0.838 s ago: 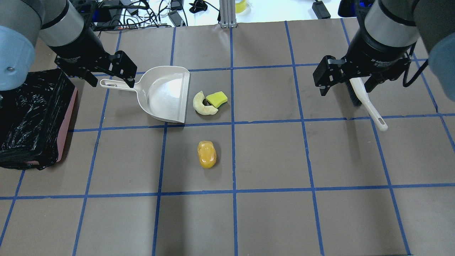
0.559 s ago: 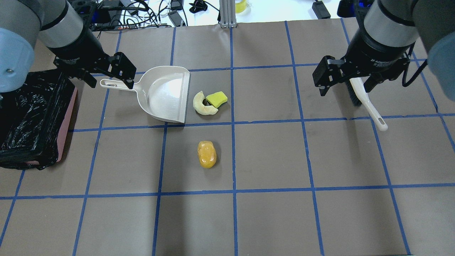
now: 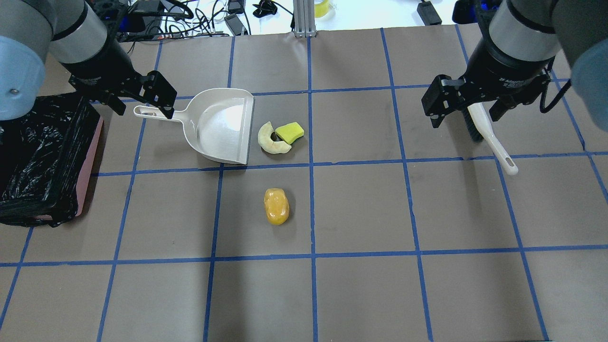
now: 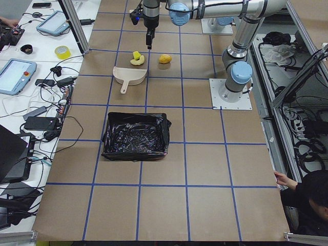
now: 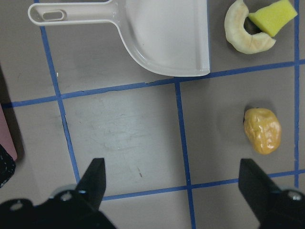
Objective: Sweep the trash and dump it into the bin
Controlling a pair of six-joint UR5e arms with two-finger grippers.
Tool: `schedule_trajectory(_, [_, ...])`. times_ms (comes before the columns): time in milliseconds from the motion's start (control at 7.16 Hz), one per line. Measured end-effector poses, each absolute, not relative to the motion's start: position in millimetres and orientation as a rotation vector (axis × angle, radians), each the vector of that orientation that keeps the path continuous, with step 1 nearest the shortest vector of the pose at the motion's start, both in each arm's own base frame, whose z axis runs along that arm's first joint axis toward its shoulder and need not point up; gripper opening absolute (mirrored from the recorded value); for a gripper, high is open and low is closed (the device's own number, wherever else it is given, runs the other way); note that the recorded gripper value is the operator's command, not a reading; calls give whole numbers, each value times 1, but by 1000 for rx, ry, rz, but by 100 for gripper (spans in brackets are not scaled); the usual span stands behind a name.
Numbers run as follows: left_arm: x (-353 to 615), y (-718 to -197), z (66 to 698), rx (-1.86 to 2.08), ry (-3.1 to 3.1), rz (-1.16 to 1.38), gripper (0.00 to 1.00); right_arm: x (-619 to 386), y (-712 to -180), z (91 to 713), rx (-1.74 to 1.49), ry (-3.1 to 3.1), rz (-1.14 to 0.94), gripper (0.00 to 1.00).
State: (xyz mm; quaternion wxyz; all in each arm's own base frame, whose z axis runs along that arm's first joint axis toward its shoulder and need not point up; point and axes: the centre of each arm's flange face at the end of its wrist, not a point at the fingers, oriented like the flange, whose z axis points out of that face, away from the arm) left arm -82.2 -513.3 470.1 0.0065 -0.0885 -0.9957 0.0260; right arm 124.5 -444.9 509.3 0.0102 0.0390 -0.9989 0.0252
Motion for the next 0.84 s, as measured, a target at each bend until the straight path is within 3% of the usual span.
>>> schedule_trajectory(838, [26,-609,374,-1258,-2927,181,98,0,-514,433,242,-3073,-153,100])
